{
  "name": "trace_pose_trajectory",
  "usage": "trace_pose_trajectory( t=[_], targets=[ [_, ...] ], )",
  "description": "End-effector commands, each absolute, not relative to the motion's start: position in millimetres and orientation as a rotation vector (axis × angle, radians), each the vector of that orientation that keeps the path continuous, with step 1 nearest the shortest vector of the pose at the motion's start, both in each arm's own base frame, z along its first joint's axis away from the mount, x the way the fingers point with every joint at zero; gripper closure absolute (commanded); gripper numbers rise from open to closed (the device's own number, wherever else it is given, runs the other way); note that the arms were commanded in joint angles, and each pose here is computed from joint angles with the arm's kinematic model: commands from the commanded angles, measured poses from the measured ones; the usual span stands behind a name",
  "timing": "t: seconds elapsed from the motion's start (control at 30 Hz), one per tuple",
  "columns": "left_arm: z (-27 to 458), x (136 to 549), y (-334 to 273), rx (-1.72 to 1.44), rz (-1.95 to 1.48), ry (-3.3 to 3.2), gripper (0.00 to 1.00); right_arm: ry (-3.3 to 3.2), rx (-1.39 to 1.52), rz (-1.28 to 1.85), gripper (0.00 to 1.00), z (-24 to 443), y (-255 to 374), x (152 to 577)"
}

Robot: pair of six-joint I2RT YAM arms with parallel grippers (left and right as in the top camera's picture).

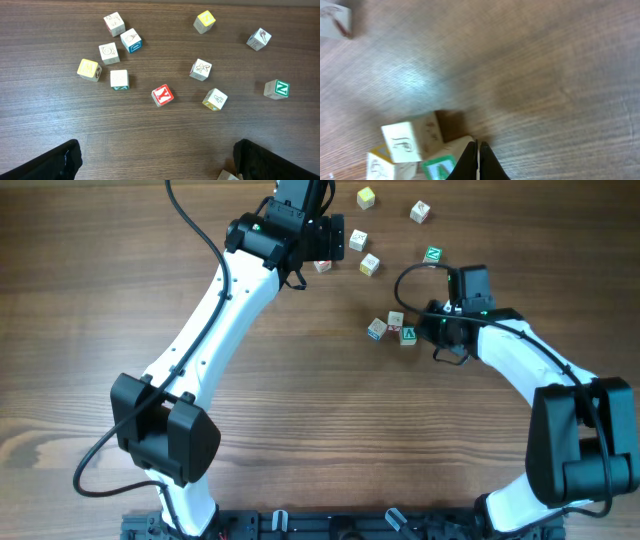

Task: Form a circle
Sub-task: 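Open the right gripper and lift away toward the green 'N' block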

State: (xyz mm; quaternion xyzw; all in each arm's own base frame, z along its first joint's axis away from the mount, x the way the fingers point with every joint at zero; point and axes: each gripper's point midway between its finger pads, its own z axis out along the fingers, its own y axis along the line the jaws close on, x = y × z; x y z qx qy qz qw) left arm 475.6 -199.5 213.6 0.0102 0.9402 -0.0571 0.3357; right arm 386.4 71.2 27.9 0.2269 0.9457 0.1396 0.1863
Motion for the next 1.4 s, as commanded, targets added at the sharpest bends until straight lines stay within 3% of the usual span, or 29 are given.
trace_pose_trajectory(
  t=[0.0,0.2,0.33,0.6,0.93,1.13,1.37],
  targets=[
    [232,477,-198,0.026,-0.155,2.410,0.00,2.589,0.557,0.379,0.91,57,68,403],
    [232,477,-198,0.026,-0.155,2.410,0.00,2.577,0.473,0.367,0.81,65,69,408],
    [232,477,-198,0.026,-0.155,2.410,0.00,2.562,0.392,0.388,0.81,77,74,416],
    [232,477,-198,0.026,-0.155,2.410,0.00,2.514,0.256,0.403,0.69,124,81,439],
    [232,477,-198,0.026,-0.155,2.410,0.00,2.395,0.259,0.372,0.42,169,58,470],
    [232,477,-198,0.026,-0.155,2.410,0.00,2.375,0.269,0.356,0.36,158,53,498],
    [232,477,-198,0.026,-0.155,2.410,0.00,2.441,0.326,0.248,0.37,100,42,556]
  ],
)
